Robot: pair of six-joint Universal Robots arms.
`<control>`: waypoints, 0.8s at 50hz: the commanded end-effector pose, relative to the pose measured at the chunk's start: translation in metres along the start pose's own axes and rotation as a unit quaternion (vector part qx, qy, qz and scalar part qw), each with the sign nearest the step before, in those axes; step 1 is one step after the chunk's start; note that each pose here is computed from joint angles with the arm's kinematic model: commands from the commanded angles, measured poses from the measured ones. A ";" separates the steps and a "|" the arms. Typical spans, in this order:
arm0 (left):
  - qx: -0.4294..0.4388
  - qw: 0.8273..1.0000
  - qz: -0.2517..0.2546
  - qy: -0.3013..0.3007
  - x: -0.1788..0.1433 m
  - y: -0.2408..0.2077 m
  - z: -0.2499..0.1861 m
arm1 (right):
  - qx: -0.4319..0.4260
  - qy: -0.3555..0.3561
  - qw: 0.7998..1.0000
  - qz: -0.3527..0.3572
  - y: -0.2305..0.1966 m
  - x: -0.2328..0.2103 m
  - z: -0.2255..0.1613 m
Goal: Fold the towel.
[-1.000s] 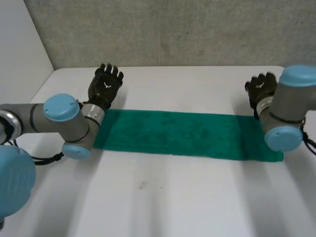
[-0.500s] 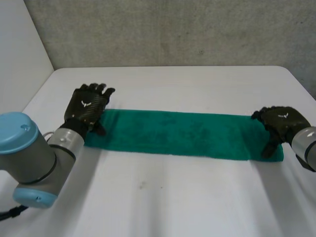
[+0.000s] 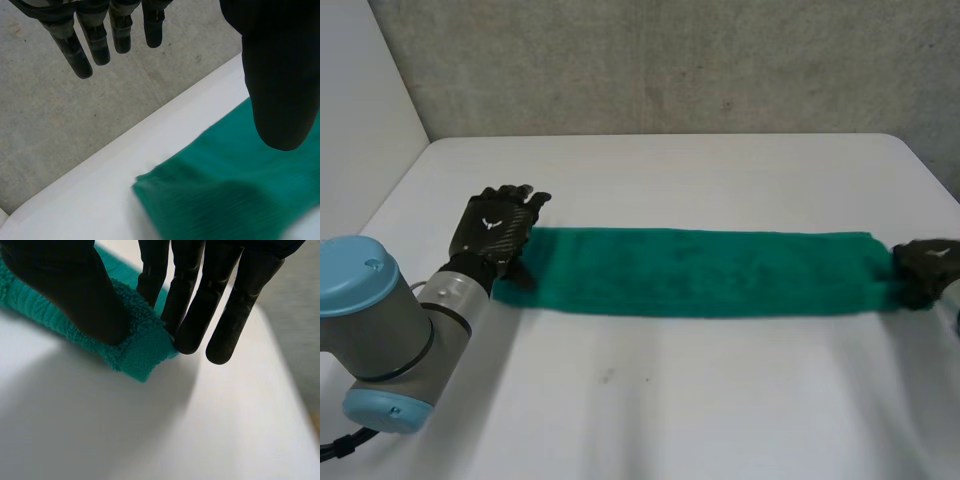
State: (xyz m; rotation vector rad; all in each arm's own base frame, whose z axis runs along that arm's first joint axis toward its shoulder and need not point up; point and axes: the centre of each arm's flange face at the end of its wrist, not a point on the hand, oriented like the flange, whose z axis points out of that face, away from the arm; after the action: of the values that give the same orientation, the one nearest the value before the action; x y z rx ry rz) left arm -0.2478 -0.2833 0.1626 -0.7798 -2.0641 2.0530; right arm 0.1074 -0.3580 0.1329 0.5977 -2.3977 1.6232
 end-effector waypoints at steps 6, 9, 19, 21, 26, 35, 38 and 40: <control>-0.009 1.000 -0.002 -0.014 -0.002 0.002 -0.005 | 0.029 0.123 0.983 -0.137 -0.036 0.081 0.002; -0.013 1.000 -0.002 -0.018 -0.002 0.002 -0.006 | 0.051 0.105 0.981 -0.153 -0.051 0.065 0.001; -0.008 1.000 -0.002 -0.023 -0.005 -0.006 -0.008 | 0.272 -0.138 0.933 -0.191 -0.144 -0.117 -0.063; -0.006 1.000 -0.001 -0.022 -0.005 -0.008 -0.008 | 0.307 -0.204 0.907 -0.203 -0.148 -0.160 -0.085; -0.005 1.000 -0.001 -0.024 -0.005 -0.009 -0.008 | 0.325 -0.337 0.853 -0.231 -0.119 -0.252 -0.117; 0.008 1.000 0.001 -0.011 0.003 -0.016 -0.007 | 0.238 -0.367 0.863 -0.251 -0.065 -0.302 -0.108; 0.019 1.000 0.003 0.002 0.013 -0.022 -0.006 | 0.206 -0.307 0.899 -0.237 -0.071 -0.286 -0.097; 0.038 0.999 0.004 0.018 0.025 -0.032 -0.005 | 0.205 -0.295 0.908 -0.216 -0.081 -0.275 -0.099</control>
State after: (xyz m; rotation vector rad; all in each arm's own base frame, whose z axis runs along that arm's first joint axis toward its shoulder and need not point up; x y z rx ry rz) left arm -0.2528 -0.2745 0.1778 -0.7627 -2.0515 2.0861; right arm 0.4016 -0.2103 0.1265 2.0389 -1.8695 1.9814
